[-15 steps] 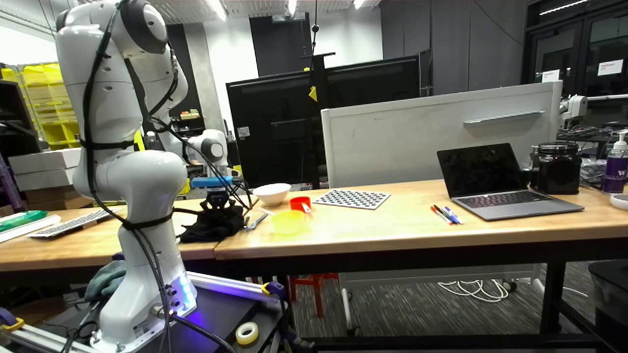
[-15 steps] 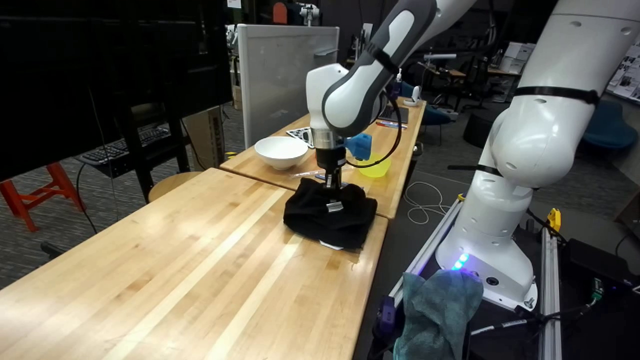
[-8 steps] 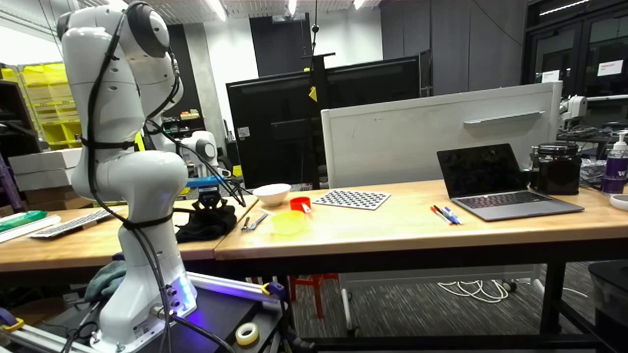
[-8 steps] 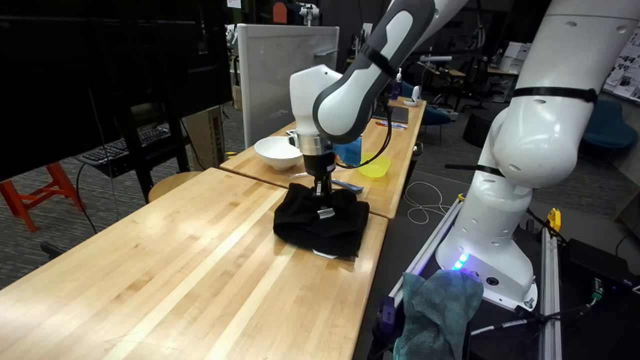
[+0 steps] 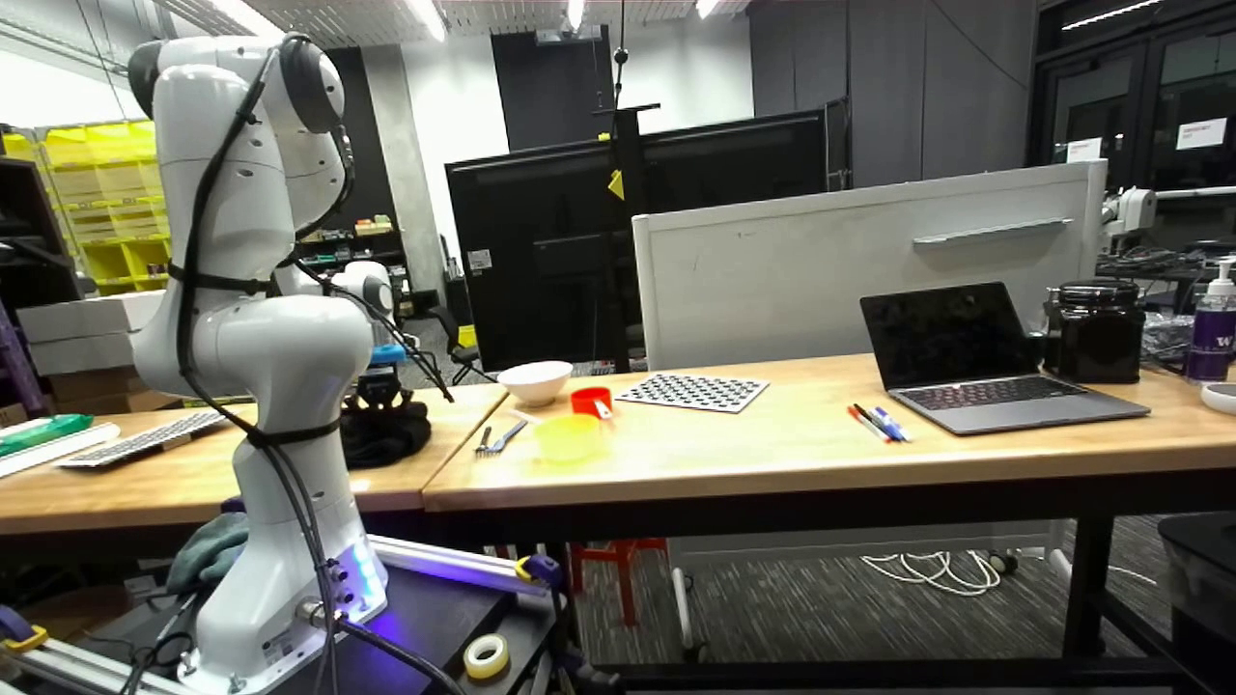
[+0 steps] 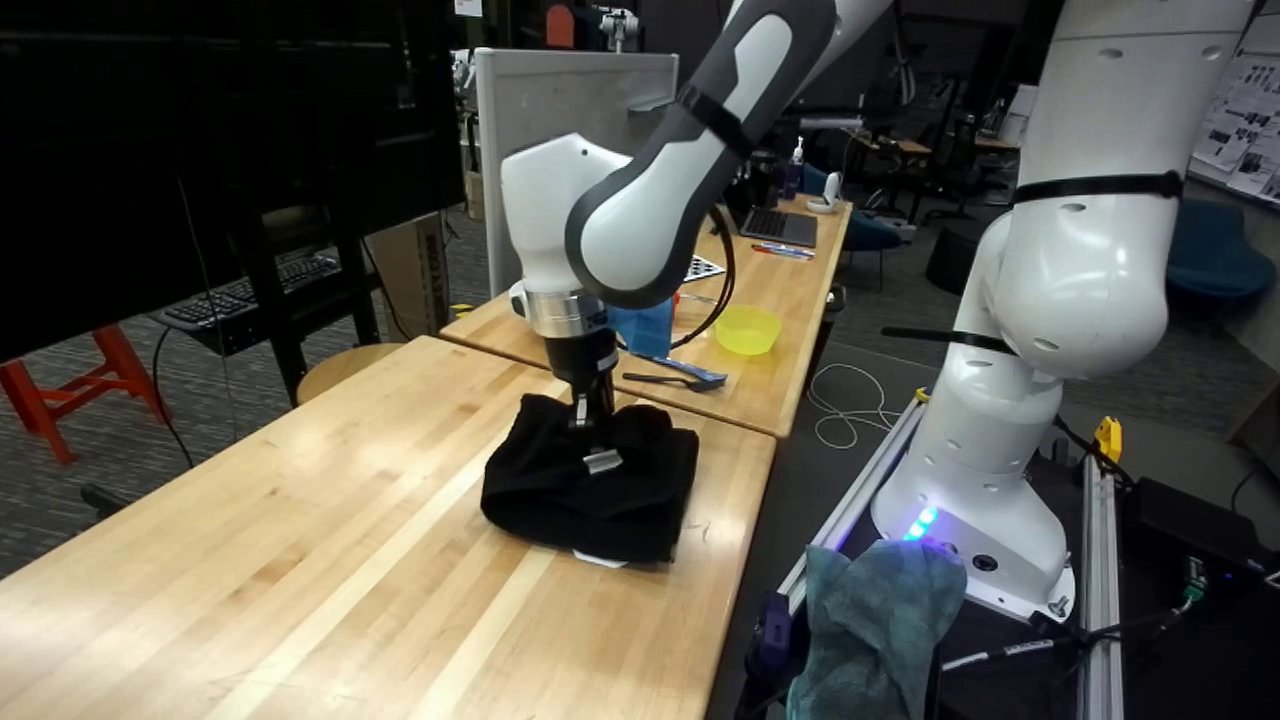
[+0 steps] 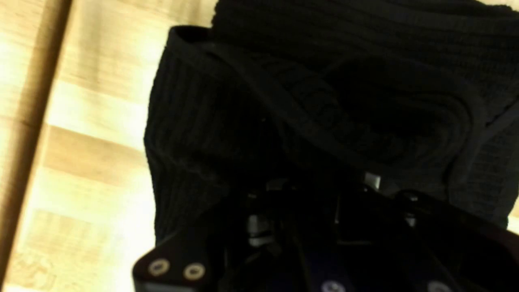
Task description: Use the black towel to clean the table
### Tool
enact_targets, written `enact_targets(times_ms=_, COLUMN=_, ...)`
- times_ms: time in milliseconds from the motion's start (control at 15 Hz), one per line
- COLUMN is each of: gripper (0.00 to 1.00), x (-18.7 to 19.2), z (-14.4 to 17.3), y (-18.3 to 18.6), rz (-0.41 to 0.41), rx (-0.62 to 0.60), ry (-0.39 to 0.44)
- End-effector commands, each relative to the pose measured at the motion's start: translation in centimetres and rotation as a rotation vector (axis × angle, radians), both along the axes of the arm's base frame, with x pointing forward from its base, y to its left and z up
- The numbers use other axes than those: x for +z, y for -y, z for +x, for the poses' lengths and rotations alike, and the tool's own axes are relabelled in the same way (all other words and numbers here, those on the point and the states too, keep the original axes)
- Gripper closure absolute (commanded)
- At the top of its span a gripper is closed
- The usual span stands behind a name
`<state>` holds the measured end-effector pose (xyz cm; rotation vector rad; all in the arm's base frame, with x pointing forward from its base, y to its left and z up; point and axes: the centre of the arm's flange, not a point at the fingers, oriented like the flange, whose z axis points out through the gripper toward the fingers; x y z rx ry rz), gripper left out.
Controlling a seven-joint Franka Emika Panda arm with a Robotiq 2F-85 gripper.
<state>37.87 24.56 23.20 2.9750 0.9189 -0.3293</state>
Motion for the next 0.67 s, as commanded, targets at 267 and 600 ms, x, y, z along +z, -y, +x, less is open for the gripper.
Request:
enact_targets(times_ms=267, gripper=0.96, x=-4.3, z=1.7, y=-9.4, rz=0.002, rx=0.049, ry=-0.072)
enact_targets(times_ms=600, gripper=0.96, x=-4.6, z=2.7, y=-14.8, rz=-0.017, rx=0.097, ry=-0.09)
